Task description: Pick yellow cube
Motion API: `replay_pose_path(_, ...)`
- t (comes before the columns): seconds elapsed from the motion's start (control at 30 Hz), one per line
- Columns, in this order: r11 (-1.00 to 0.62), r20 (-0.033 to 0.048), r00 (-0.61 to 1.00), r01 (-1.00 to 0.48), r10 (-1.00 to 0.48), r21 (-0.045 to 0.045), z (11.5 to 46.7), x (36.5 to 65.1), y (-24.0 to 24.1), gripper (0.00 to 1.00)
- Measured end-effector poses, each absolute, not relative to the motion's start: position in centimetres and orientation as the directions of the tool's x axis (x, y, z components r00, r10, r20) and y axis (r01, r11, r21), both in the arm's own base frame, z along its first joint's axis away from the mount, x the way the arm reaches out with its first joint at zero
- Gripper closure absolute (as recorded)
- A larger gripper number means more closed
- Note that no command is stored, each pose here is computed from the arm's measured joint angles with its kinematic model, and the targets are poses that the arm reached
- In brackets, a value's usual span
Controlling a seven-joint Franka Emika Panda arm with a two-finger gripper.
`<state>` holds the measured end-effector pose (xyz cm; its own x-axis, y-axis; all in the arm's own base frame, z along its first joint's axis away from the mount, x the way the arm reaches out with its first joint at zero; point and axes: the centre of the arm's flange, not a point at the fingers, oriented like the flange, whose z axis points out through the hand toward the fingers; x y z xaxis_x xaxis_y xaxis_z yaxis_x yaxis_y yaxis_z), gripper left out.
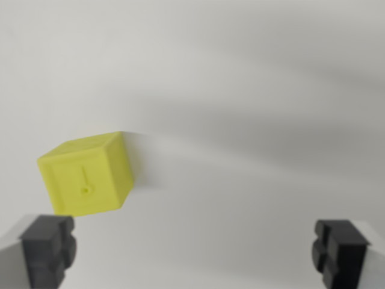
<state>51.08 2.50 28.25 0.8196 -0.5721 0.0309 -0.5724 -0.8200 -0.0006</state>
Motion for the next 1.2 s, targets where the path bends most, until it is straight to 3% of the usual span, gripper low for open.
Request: replay_pose_path(1.2, -0.902, 0.0087, 0.902, -0.432, -0.432, 0.0012, 19.2, 47.3, 8.2, 0.0)
